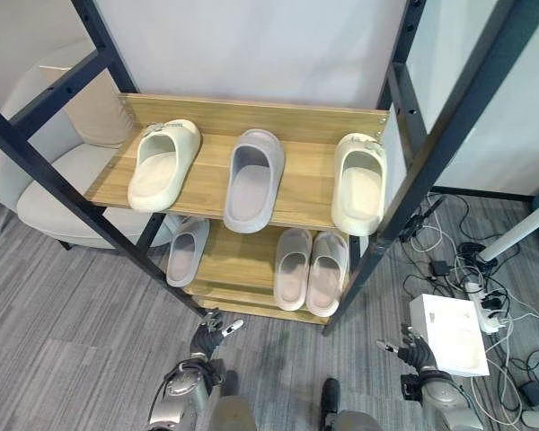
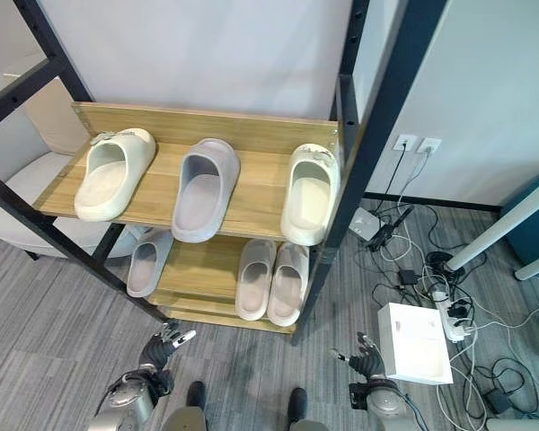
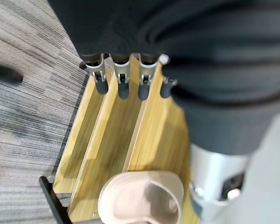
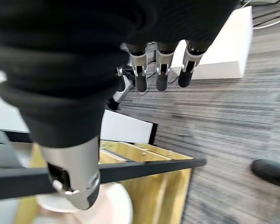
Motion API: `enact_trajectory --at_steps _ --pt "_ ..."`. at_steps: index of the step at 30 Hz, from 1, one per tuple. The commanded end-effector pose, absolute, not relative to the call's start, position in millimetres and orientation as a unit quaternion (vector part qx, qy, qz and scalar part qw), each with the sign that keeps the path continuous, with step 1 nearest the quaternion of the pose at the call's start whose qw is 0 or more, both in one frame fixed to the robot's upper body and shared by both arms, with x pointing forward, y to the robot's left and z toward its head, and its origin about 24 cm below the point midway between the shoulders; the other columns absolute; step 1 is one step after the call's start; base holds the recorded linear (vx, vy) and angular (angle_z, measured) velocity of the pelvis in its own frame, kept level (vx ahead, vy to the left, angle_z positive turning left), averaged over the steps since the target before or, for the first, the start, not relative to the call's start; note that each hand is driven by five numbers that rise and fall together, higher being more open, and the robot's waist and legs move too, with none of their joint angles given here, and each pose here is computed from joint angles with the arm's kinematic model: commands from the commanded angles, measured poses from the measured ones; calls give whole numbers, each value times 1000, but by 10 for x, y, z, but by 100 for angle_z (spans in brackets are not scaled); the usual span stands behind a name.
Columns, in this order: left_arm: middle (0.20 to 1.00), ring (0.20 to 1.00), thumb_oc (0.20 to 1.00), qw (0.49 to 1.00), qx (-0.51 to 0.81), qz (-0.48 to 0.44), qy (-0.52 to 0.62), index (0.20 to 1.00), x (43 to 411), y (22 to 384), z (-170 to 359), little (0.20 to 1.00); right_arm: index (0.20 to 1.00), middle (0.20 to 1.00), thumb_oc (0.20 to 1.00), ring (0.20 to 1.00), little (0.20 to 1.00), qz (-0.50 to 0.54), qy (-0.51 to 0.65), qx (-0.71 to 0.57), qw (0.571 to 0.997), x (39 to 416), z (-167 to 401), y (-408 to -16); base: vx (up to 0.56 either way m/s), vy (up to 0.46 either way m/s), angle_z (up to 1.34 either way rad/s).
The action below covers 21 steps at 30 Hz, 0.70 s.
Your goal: Arrange the slippers neatly on the shoe rack.
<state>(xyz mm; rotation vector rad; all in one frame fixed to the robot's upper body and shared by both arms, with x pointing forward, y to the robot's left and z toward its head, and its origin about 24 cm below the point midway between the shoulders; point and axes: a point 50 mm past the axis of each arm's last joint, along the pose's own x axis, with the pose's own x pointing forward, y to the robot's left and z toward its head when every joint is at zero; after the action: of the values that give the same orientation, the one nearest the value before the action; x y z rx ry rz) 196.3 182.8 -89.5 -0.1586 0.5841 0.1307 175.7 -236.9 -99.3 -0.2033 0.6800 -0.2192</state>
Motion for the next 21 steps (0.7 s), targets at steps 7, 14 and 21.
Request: enact_trajectory --at_steps 7,14,21 --pt "1000 1000 1000 968 -49 58 238 1000 2023 2012 -719 1000 1000 1000 1000 1000 1000 -61 265 -105 957 2070 -794 -2083 -43 340 -37" --pt "1000 1000 1000 969 -45 77 230 1000 2063 2075 -696 1000 1000 1000 1000 1000 1000 82 85 -276 954 2309 -157 -1713 0 8 -20" --pt "1000 1000 1000 972 -20 69 225 1000 2019 2014 -711 1000 1000 1000 1000 1000 1000 186 -192 -265 926 1878 1062 -1445 1 -42 -16"
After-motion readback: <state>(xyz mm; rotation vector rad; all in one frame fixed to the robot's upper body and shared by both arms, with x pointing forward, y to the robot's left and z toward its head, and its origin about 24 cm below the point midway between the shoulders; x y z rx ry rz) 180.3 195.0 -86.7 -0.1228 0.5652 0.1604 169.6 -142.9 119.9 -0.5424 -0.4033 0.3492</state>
